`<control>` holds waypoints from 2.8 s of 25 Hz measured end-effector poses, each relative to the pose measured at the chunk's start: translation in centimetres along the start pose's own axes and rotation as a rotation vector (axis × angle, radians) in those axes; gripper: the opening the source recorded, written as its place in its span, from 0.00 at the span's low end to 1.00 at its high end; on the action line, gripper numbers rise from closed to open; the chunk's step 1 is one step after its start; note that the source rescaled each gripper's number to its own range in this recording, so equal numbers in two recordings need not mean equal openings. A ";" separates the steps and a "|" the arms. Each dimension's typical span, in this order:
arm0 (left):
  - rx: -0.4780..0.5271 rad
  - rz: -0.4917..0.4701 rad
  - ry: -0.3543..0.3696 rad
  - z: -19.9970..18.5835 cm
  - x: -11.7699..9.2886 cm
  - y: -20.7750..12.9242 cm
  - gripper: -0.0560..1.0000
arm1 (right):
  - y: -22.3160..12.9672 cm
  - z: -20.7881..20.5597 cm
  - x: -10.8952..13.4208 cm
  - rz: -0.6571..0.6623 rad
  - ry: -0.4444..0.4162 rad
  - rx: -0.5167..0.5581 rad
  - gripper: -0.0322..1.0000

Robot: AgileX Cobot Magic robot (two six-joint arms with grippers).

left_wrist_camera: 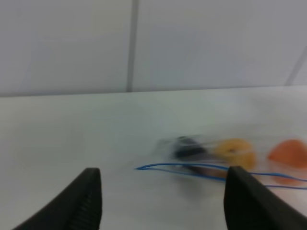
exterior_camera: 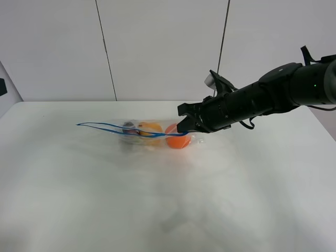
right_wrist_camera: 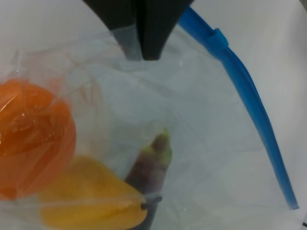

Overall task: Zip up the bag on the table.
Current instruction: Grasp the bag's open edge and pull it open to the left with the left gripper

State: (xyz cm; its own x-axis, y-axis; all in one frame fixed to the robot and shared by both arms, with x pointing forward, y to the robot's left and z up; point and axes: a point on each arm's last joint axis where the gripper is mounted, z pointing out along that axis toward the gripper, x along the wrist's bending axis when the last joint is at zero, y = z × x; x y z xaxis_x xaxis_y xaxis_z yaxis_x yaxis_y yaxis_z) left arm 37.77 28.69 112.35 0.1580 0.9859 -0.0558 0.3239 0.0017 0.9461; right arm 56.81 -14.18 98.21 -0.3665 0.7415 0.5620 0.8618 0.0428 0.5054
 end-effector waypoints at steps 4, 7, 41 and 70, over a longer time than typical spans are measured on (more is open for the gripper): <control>-0.027 0.023 -0.115 0.0 -1.1 0.2 0.84 | 0.0 0.0 0.0 0.000 0.000 0.000 0.03; -0.047 0.021 -0.144 -0.1 -1.3 0.4 0.84 | 0.0 0.0 0.0 0.000 0.000 0.000 0.03; 0.040 0.196 -0.411 -0.6 -4.4 -0.8 0.84 | 0.0 0.0 -0.1 -0.009 -0.010 0.000 0.03; 0.339 0.479 -0.747 4.2 -12.4 -5.4 0.84 | 0.0 0.0 -0.1 0.017 -0.008 0.002 0.03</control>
State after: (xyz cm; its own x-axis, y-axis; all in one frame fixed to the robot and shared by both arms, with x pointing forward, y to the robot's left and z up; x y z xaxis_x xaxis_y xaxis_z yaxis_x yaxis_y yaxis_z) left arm 37.97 15.72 106.59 0.8620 0.5067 0.0137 0.3048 -0.5397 0.7848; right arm 56.82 -14.23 98.16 -0.3491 0.7472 0.5655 0.8685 0.0313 0.4947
